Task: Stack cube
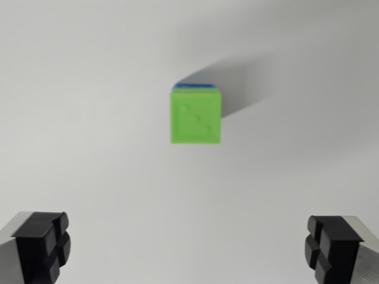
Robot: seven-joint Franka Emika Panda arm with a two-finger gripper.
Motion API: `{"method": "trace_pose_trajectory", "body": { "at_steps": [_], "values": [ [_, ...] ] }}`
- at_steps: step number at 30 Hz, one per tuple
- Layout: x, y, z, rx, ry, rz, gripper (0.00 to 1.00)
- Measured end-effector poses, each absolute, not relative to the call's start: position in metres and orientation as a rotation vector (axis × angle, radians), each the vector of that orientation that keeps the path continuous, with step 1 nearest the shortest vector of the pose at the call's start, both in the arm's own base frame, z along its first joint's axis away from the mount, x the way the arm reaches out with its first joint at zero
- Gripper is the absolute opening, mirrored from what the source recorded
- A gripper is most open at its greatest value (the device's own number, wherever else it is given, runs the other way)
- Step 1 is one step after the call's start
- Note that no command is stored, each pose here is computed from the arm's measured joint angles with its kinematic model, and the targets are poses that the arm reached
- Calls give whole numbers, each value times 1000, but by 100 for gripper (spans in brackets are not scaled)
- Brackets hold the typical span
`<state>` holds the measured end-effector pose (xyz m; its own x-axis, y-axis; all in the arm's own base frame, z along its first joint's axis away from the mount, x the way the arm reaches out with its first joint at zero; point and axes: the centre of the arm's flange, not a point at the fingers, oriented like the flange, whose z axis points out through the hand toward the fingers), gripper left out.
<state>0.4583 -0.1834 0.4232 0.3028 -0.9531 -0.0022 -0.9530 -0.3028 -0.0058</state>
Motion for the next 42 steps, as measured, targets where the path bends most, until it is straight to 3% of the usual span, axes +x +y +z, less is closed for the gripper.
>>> {"method": "trace_pose_trajectory", "body": {
  "at_steps": [15,42],
  "values": [
    [459,-184,460,-2530,1851,-3,100],
    [459,-183,466,-2530,1852,1,100]
  ]
}}
